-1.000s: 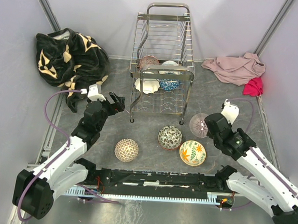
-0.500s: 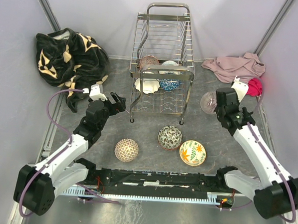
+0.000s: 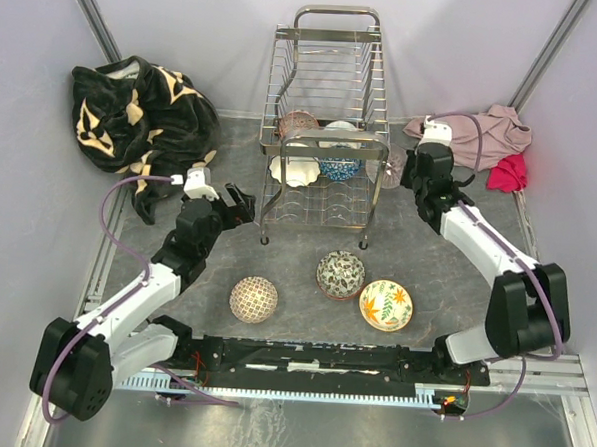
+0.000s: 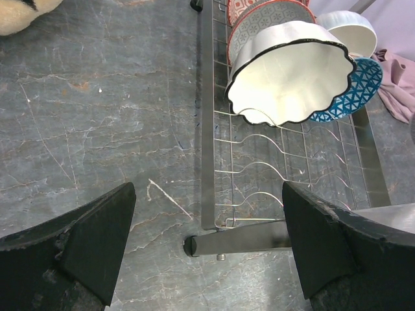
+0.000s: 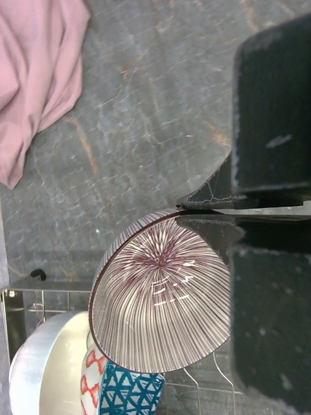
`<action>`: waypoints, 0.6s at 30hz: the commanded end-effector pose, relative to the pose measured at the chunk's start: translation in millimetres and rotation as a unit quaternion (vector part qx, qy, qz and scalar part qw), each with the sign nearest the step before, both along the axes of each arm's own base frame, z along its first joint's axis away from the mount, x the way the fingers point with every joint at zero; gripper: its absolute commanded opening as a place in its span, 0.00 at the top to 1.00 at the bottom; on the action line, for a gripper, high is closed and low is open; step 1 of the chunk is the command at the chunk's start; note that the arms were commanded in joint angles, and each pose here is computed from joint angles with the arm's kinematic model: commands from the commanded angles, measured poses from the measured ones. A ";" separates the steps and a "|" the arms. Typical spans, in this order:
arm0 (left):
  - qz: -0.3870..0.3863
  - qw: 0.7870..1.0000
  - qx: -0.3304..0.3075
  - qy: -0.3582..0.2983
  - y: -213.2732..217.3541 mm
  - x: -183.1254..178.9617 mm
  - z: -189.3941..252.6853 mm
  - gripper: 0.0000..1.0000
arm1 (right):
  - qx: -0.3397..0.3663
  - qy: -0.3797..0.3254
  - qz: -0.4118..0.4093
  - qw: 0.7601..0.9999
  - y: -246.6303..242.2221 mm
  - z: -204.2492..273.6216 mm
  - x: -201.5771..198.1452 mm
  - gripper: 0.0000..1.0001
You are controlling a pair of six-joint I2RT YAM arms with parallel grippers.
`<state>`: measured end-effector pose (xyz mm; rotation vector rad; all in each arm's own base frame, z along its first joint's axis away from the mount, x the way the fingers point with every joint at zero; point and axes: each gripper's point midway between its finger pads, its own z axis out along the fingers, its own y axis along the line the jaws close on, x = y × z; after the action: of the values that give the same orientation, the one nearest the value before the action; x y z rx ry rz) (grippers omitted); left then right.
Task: Load the bowls into the dish rack
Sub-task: Place the bowl in the dish rack.
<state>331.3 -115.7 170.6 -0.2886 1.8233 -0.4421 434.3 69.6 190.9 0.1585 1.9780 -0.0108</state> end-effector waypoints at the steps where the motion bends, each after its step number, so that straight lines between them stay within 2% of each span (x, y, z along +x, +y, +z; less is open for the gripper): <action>1: -0.012 0.999 -0.007 -0.035 -7.1 8.4 20.2 0.01 | -0.015 -0.152 0.060 0.987 19.1 54.0 38.9 1.00; 6: -0.013 1.000 -0.003 -0.028 -8.2 11.7 14.1 0.01 | -0.008 -0.225 0.104 0.969 38.3 61.3 46.9 1.00; 9: -0.012 1.000 -0.002 -0.027 -8.2 12.1 12.5 0.01 | -0.014 -0.240 0.132 0.962 50.8 59.1 49.7 1.00; 18: -0.010 1.000 -0.004 -0.028 -7.7 11.3 11.4 0.01 | -0.076 -0.325 0.221 0.916 101.1 38.3 37.9 1.00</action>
<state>335.9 -120.8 161.9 -0.2770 1.8432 -0.4504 475.9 141.8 175.3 -0.2547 1.6009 0.1378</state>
